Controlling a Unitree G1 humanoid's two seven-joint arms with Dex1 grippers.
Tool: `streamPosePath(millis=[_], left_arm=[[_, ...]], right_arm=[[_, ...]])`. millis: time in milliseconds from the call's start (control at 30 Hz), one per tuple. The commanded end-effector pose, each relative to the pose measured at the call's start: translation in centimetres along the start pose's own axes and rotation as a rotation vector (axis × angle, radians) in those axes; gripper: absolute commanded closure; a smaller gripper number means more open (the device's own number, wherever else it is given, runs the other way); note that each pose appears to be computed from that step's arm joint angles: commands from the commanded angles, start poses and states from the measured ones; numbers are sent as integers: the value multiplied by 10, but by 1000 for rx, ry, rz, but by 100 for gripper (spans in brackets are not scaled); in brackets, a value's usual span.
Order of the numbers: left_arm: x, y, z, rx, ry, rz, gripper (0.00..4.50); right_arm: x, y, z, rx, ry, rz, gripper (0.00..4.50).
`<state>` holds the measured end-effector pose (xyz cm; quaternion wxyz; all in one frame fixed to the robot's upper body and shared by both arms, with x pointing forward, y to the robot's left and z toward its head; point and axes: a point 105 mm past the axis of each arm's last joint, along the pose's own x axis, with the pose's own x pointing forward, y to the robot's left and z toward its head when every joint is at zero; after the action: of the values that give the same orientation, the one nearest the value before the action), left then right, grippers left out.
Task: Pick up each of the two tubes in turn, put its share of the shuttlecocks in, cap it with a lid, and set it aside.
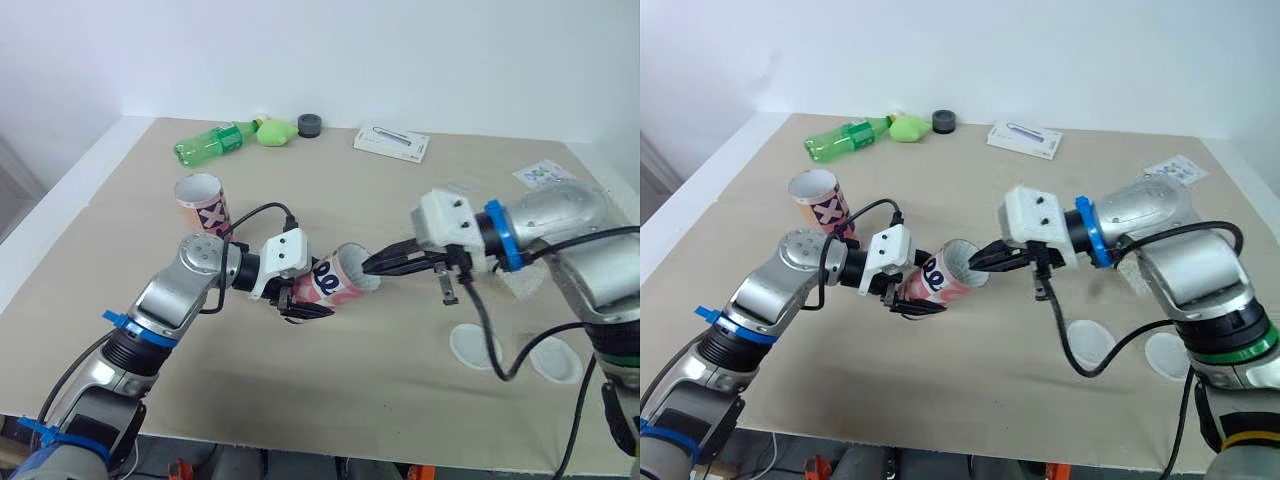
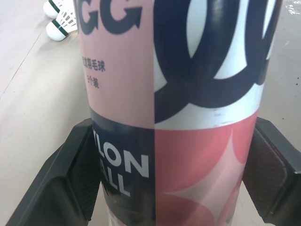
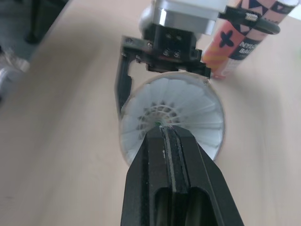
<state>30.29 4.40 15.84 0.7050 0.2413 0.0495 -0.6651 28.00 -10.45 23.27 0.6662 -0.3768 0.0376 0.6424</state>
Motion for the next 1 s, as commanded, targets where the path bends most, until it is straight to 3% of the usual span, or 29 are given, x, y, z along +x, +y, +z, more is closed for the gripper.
streamPosePath(millis=[33,600,833,1000], left_arm=[[2,-3,-10,-26,29,0,77],[4,-3,-10,-27,27,0,77],[3,-4,-11,-33,29,3,77],[3,-3,-11,-33,29,-1,77]], right_arm=[[5,-5,0,-65,35,15,448],[62,5,3,-214,87,287,448],[64,2,3,-185,69,272,448],[45,-8,10,-145,36,209,448]])
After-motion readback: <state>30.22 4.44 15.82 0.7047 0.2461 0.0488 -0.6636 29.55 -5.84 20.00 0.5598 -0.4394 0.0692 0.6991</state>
